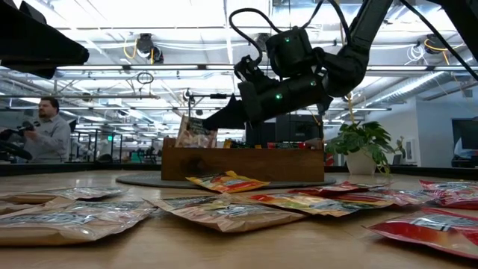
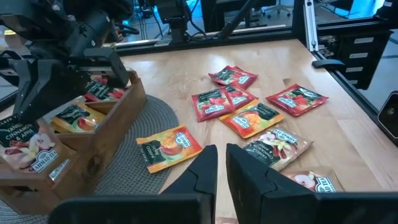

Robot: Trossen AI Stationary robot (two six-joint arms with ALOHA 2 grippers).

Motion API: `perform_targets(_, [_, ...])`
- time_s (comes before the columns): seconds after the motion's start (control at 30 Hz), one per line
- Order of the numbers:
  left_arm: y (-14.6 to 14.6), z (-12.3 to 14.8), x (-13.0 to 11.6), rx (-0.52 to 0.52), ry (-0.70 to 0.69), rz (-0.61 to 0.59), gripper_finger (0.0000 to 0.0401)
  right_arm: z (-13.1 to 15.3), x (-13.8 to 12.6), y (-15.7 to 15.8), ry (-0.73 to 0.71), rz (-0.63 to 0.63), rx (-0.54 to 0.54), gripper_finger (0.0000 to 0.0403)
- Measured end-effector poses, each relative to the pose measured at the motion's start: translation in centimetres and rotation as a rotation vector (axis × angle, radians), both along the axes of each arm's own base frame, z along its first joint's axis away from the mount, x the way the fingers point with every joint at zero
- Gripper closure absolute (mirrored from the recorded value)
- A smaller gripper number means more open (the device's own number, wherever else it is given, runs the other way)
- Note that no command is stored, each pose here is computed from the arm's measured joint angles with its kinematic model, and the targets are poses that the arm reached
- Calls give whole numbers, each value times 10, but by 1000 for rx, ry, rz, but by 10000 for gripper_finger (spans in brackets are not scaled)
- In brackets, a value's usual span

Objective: Pick & Place Tea
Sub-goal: Put the cinnamon tea sachet into the left compartment of the wooden organizer

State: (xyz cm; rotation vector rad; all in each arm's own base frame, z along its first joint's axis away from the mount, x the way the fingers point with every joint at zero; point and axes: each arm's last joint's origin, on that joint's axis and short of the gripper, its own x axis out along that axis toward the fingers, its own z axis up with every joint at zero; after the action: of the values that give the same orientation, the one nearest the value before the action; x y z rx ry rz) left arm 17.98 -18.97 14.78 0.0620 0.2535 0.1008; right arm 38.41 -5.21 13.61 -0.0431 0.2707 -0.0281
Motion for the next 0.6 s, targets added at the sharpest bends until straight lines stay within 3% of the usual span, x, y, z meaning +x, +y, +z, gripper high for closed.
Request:
perform_targets(0.23, [0,0,0,1,0,0,359,1,0,2,7,32,-22,403])
perform_targets(0.4, [0,0,0,4,1,-1,359,1,9,9,140,62,-13,403])
perform_targets(0.6, [0,0,0,3,0,-1,359,4,12,14,159,15,-63,403])
